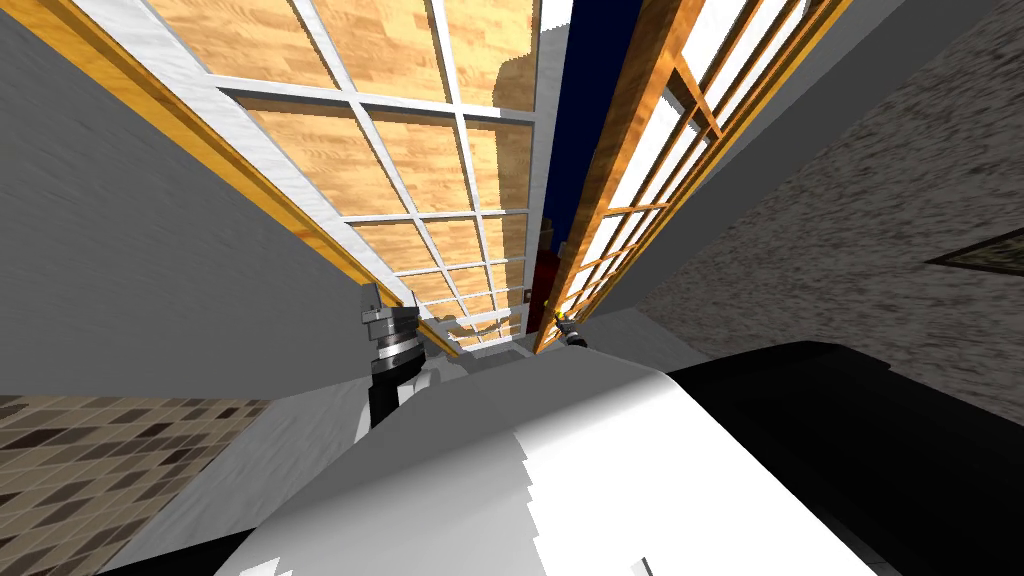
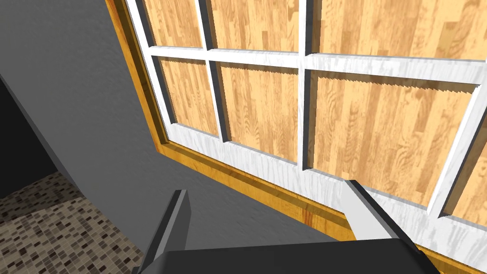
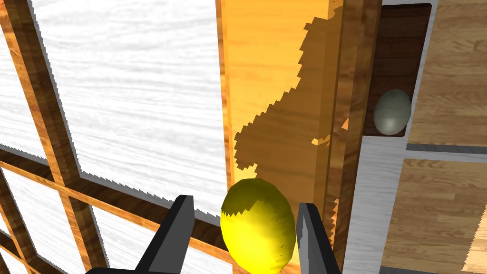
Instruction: Pull the door open
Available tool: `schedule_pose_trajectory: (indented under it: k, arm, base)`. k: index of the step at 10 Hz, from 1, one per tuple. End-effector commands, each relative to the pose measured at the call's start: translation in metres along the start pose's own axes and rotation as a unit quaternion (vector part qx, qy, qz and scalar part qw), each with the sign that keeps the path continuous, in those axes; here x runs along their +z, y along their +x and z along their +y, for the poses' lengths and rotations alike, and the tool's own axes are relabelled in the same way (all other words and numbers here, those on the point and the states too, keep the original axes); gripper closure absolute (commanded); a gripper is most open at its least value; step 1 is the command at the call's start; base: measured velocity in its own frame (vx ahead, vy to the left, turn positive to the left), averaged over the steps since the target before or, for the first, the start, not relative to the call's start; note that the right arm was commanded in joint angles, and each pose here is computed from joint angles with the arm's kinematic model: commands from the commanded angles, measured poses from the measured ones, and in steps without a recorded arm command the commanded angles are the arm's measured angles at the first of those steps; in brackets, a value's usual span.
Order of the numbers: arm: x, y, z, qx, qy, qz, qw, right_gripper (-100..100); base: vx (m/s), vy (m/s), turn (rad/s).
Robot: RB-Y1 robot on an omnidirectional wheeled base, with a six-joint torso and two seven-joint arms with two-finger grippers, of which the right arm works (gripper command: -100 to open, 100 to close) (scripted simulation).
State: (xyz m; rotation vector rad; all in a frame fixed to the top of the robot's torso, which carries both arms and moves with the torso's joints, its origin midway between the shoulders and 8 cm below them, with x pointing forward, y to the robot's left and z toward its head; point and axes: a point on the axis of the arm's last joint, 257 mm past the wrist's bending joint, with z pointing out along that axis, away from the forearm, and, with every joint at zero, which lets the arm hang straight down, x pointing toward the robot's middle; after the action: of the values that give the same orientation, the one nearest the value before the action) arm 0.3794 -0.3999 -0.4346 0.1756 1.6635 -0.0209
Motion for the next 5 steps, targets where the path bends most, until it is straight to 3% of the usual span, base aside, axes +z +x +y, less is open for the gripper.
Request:
schedule_pose_trajectory:
  k: [1,3,5]
  arm:
    - [-0.0218,0.0172,-0.0275,0.013,0.027,0.025,0.9993,100]
    - [-0.0218,0.0172,-0.0275,0.013,0.027,0.025,0.9993,100]
    - [-0.0218,0.0172,-0.0275,0.013,0.027,0.025,0.9993,100]
  base:
    - [-0.126,0.003,-0.023]
    - [-0.112,-0.007,-0.023]
    - [-0.022,-0.004,-0.020]
